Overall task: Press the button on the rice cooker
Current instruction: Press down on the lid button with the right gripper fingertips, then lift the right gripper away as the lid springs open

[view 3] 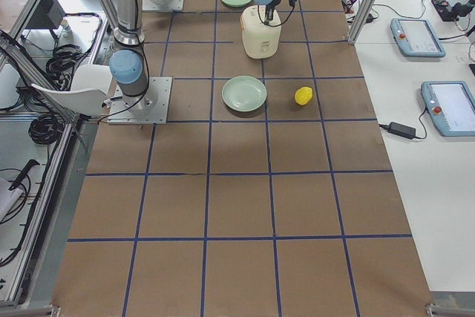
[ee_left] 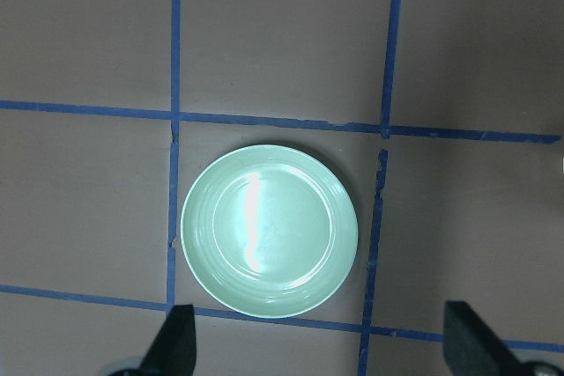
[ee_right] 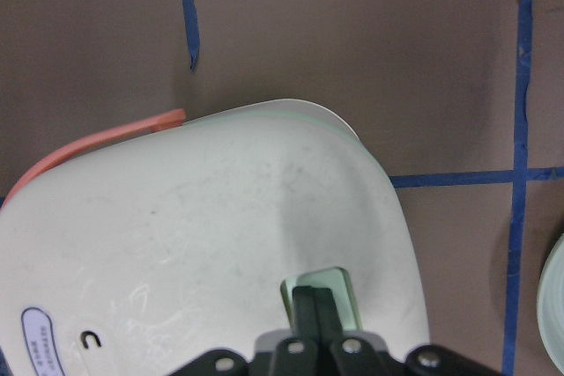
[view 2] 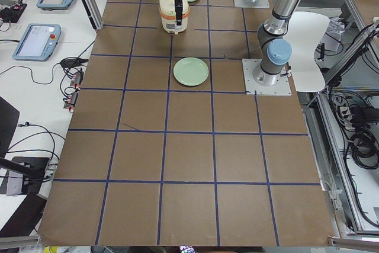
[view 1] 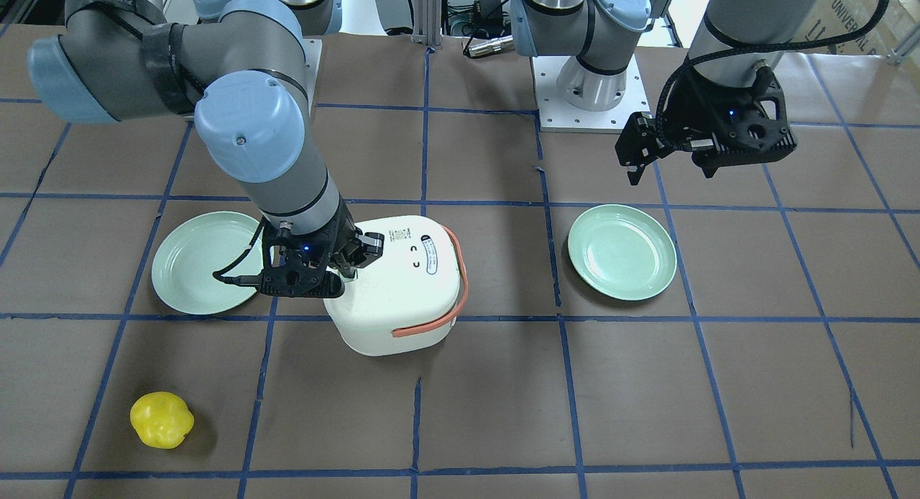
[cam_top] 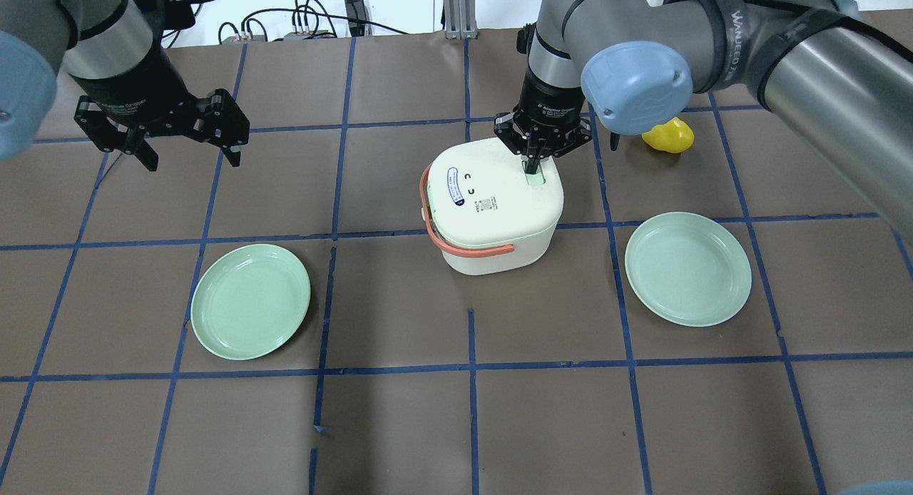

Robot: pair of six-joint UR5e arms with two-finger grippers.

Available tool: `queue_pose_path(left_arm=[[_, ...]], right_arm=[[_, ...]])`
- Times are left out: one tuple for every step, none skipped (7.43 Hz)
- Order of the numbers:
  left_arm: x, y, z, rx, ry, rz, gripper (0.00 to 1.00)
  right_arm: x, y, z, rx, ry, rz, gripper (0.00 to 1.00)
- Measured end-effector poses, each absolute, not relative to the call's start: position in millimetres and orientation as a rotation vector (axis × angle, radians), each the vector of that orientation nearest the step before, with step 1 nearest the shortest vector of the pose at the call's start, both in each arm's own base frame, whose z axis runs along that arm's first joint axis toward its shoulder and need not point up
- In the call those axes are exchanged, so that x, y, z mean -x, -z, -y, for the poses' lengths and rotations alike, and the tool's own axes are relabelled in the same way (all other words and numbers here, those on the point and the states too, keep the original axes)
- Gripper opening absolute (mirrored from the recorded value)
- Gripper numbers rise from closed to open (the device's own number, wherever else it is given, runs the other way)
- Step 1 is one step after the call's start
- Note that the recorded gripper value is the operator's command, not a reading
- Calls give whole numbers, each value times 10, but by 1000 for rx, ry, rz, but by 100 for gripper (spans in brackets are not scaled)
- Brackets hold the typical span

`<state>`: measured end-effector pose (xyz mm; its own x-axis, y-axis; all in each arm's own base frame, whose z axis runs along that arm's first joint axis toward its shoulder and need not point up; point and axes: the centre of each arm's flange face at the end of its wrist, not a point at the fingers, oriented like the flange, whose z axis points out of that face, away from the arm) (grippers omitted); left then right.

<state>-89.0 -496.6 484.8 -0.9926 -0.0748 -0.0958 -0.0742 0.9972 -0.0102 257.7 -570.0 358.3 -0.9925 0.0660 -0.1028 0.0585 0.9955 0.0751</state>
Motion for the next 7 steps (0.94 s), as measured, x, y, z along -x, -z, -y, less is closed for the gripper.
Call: queue_pose_path(left_arm=[[890, -4849, 4966, 114, 10, -3043, 100], [889, -4848, 4966, 114, 10, -3043, 100], [889, -4848, 4965, 114, 9, -3042, 100], [889, -4849, 4965, 114, 10, -3042, 100], [890, -4849, 4966, 114, 10, -3043, 100], [890, -4848, 4966, 114, 10, -3043, 100], [890, -4848, 4966, 114, 9, -3043, 100]], right_arm=[[-2576, -3578, 5701, -94, -110, -3035, 15], [-2574, -3618, 5696, -101, -106, -3037, 22], [-2583, -3726, 5677, -123, -100, -3039, 39], [-2609, -3921, 5637, -148, -94, -3039, 99], [-2638, -4239, 5608, -156, -56, -3034, 100], [-2642, -4562, 5619, -155, 0, -3025, 100], [-2591, -4840, 5619, -142, 33, -3025, 100]])
